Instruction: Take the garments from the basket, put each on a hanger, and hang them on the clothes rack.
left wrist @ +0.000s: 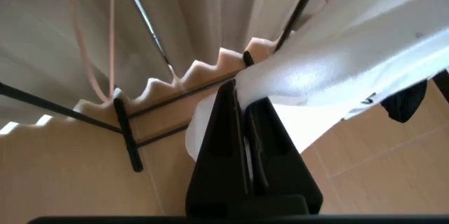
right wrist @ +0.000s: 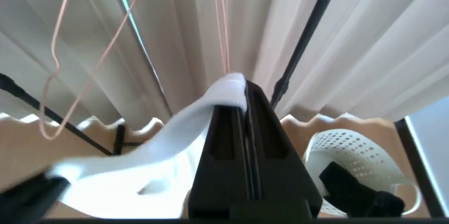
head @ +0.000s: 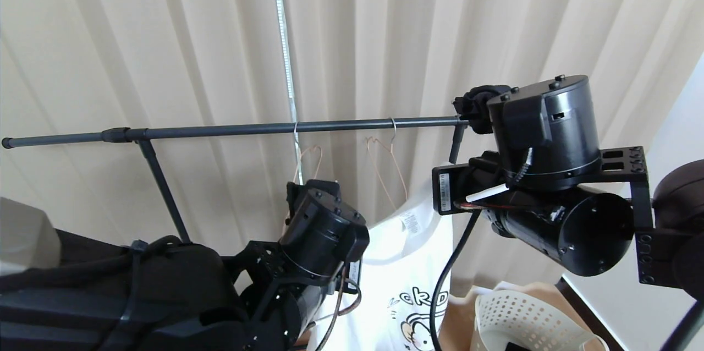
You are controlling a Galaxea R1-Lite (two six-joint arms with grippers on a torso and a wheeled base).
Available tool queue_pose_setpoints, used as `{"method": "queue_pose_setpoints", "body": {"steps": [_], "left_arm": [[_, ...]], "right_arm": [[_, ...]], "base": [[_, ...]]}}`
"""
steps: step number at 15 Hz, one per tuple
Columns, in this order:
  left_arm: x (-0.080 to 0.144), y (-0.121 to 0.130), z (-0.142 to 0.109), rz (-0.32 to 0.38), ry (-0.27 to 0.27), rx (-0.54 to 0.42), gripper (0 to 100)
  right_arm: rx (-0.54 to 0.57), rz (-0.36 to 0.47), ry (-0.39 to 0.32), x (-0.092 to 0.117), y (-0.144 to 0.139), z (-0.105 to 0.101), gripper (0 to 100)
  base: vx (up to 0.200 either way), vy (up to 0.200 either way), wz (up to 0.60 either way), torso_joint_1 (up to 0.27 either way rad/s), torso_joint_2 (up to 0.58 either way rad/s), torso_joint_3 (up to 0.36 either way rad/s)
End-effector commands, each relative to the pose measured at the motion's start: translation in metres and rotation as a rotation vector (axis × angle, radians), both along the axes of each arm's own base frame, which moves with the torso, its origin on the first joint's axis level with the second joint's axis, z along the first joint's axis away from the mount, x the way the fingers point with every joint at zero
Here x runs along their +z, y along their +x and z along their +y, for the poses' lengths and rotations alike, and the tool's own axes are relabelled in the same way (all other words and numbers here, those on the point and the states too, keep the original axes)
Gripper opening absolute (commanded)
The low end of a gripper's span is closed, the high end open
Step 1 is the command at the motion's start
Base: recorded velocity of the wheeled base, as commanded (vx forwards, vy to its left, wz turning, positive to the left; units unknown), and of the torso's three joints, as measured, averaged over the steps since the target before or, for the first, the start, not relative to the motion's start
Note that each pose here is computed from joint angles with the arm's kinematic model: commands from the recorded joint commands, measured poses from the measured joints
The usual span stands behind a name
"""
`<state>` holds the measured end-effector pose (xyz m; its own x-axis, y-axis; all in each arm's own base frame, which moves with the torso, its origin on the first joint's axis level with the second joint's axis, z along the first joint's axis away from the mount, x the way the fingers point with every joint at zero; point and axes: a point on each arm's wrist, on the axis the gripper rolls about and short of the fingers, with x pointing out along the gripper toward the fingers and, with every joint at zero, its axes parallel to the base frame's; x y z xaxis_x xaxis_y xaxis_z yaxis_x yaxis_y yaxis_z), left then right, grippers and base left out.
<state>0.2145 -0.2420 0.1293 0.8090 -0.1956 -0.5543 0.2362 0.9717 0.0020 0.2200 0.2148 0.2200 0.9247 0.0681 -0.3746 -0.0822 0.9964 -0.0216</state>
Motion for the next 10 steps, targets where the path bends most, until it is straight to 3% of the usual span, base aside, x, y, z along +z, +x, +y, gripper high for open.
{"method": "queue_pose_setpoints", "body": {"steps": [1,4,6,10], "left_arm": [[0.023,0.003,0.015,-0.053,-0.033,0.025,0],[0.048,0.005,0.03,-0.12,-0.047,0.034,0],[0.052,0.003,0.033,-0.134,-0.039,0.024,0],[0.054,0.005,0.037,-0.139,-0.034,0.033,0]], "right_arm": [[0.039,0.0,-0.055,0.002,-0.015,-0.015,0],[0.115,0.024,-0.16,-0.007,-0.029,-0.03,0],[0.208,0.054,-0.254,-0.019,-0.042,-0.035,0],[0.35,0.108,-0.369,-0.04,-0.056,-0.035,0]], "base": [[0.0,0.0,0.0,0.0,0.0,0.0],[0.0,0.0,0.0,0.0,0.0,0.0],[0.0,0.0,0.0,0.0,0.0,0.0],[0.0,0.0,0.0,0.0,0.0,0.0]]}}
